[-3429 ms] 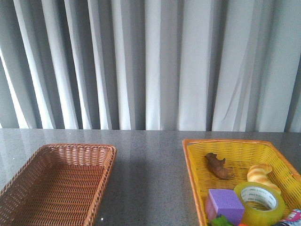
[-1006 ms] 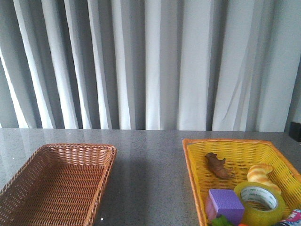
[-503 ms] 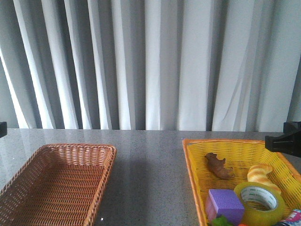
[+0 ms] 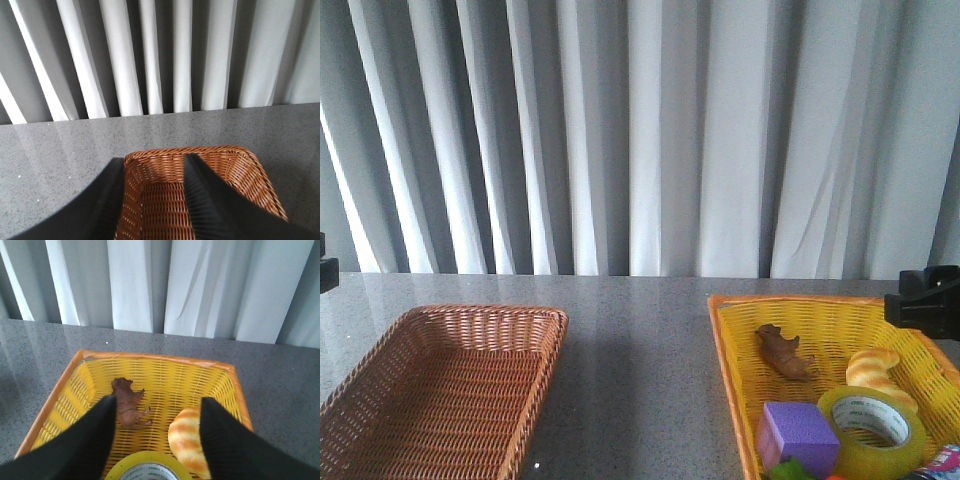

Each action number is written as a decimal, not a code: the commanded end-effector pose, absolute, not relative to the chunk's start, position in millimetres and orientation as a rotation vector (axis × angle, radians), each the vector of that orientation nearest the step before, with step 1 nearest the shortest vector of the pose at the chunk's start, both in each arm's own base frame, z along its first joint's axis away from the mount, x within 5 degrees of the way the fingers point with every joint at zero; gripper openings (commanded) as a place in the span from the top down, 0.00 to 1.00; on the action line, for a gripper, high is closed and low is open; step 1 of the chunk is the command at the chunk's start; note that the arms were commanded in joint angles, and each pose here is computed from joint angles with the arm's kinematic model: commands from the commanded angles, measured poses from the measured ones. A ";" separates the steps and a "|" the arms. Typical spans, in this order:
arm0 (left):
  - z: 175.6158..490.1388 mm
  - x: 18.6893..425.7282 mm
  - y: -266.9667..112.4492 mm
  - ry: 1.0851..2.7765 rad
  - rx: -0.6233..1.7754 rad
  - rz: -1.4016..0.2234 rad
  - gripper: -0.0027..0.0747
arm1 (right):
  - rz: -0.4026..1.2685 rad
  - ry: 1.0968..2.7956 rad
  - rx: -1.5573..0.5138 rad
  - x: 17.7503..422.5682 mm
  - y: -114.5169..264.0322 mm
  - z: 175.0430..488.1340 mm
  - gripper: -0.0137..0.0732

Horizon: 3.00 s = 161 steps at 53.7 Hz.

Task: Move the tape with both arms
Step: 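Lower the right gripper over the yellow tape roll in the yellow basket, then grasp the tape roll rim with the right gripper and lift it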

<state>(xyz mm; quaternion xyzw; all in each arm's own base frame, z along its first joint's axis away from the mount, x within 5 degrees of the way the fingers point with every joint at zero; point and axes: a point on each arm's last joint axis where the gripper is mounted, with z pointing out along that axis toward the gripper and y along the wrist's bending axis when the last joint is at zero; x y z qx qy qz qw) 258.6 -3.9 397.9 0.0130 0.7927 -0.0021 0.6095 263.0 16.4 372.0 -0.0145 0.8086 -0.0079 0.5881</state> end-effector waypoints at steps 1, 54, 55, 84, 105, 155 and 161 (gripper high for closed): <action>417.2 258.6 -6.3 1.723 -0.007 -0.050 0.26 | 0.002 1.793 -0.039 259.2 18.0 392.8 0.13; 390.0 250.7 -7.1 2.033 -0.009 -0.059 0.30 | -0.188 2.626 0.015 365.7 13.5 343.6 0.17; 390.0 250.7 -7.1 2.033 -0.009 -0.059 0.30 | -0.187 2.632 0.021 366.9 12.2 341.7 0.17; 390.9 251.2 -7.1 2.022 -0.010 -0.059 0.30 | -0.124 2.765 0.133 395.9 -13.6 286.6 0.17; 390.9 251.2 -7.1 2.022 -0.010 -0.059 0.30 | -0.124 2.799 0.132 404.6 -13.5 267.9 0.20; 390.9 251.2 -7.1 2.022 -0.010 -0.059 0.30 | -0.145 2.806 0.109 405.7 -13.7 308.0 0.73; 390.9 251.2 -7.1 2.022 -0.010 -0.059 0.30 | -0.124 2.679 0.116 402.4 -13.0 350.6 0.73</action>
